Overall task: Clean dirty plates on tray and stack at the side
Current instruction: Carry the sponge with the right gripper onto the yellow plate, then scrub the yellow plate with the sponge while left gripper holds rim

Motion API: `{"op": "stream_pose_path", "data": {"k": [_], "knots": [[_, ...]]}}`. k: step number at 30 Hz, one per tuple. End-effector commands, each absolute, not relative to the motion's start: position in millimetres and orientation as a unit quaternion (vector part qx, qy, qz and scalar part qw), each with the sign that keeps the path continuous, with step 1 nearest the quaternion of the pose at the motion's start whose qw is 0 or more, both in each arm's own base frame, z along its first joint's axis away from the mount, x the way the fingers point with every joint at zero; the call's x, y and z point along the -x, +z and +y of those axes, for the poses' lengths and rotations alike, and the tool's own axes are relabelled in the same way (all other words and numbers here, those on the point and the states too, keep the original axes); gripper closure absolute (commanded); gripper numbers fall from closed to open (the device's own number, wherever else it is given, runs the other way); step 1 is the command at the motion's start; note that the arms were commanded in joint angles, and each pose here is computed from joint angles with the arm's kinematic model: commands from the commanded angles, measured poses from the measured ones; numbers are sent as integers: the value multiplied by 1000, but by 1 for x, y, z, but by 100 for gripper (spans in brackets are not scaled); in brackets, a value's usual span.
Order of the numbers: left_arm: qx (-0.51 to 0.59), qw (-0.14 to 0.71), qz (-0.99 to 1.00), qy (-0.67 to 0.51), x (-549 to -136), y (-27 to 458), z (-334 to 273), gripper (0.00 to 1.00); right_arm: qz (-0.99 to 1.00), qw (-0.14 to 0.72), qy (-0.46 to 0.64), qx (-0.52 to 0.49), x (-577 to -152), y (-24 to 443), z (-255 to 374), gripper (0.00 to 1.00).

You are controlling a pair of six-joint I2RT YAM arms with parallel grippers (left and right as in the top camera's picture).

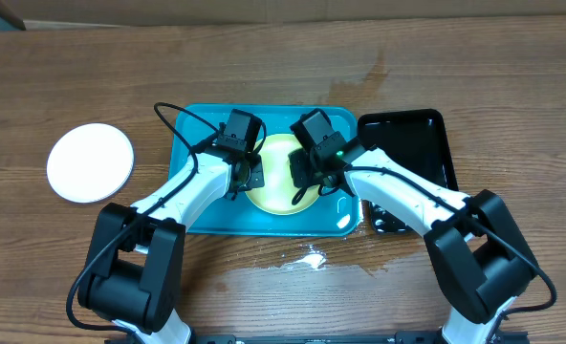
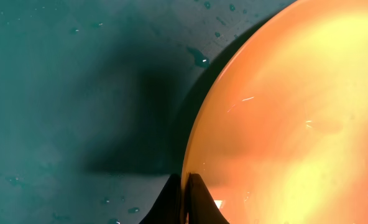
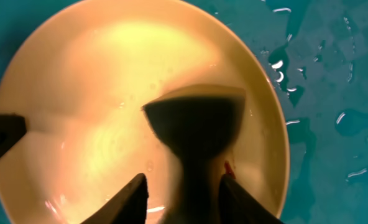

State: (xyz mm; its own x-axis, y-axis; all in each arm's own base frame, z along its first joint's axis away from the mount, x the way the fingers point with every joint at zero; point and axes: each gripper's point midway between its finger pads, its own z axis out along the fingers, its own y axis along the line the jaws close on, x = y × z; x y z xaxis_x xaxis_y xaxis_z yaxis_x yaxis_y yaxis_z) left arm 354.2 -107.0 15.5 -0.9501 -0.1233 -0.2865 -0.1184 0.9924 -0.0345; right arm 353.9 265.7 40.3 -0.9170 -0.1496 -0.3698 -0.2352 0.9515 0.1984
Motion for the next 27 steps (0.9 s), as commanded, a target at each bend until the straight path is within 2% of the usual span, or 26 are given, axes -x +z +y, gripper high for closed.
{"op": "stream_pose_path", "data": {"k": [1,4,10,16,19,23,27], "knots": [[49,128,990,8,-346,5,-102,96,969,189,116,111,-361,44,268,53],[49,129,990,8,-346,5,-102,96,967,195,119,112,-364,55,271,46],[49,129,990,8,-346,5,-102,96,969,182,110,125,-360,64,271,46],[49,129,990,8,-346,5,-102,96,975,151,93,133,-344,51,263,47],[49,129,990,8,-346,5,-102,96,977,139,87,136,-339,42,264,53],[49,129,990,8,-346,5,-102,96,977,127,82,149,-330,30,271,55],[49,128,991,8,-346,4,-102,96,979,111,74,151,-325,19,271,62]]}}
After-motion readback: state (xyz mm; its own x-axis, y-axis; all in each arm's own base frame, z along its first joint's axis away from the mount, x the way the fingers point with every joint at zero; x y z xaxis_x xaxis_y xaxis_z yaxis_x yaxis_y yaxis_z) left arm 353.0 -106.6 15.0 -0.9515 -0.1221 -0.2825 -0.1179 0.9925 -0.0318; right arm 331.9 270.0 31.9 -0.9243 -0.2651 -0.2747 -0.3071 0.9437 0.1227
